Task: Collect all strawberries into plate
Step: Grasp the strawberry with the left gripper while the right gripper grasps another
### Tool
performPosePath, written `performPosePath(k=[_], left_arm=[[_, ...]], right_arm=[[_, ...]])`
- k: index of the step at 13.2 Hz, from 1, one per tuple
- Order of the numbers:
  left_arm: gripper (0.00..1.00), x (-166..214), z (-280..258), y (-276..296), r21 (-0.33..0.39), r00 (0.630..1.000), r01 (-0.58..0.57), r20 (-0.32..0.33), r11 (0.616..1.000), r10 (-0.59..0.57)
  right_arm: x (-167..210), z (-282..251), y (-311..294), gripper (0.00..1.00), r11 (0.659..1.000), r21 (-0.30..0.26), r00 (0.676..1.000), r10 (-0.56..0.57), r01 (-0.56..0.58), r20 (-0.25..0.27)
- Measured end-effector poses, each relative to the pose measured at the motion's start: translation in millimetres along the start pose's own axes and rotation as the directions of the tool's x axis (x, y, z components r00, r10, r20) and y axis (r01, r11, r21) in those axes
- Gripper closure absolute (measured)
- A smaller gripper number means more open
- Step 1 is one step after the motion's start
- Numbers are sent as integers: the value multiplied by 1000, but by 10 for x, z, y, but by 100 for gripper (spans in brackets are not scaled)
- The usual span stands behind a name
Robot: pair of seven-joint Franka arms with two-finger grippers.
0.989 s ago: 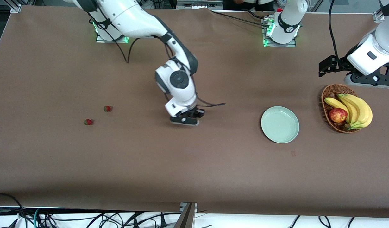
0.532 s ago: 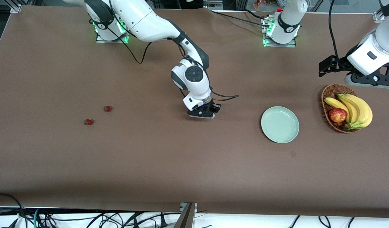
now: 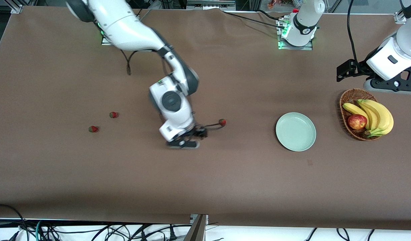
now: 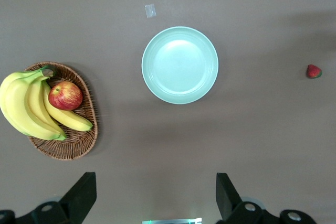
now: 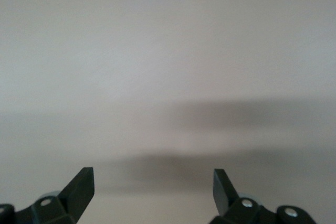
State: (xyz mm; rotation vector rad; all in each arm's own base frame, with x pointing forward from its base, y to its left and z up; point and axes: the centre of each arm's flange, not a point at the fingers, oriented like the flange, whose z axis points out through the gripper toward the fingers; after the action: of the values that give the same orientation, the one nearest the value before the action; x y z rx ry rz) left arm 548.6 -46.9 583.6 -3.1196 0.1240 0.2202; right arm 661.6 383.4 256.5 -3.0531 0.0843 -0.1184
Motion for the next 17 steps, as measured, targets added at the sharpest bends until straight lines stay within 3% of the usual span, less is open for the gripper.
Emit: performPosePath(k=[3,6,8,13,17], left_arm=[[0,241,420,75,-12,997,-21,80,1000,22],[0,632,1097,654,-25,984,-119,127,993,121],[0,780,1425,1220,-27,983,-144,109,989,146],[0,1005,2220,2565,-69,998,43,-45,997,-46],[0,982,2910,3140,-94,985,164,-35,982,-168]], right_arm=[[500,-90,1023,0,999,-36,999,-16,18,45],[680,-70,1675,0,994,-54,990,-85,91,109],[703,19,2056,0,991,-65,981,-101,113,164],[408,245,2721,0,990,-81,943,-84,116,322],[-10,270,2807,0,988,-95,913,-77,125,400]])
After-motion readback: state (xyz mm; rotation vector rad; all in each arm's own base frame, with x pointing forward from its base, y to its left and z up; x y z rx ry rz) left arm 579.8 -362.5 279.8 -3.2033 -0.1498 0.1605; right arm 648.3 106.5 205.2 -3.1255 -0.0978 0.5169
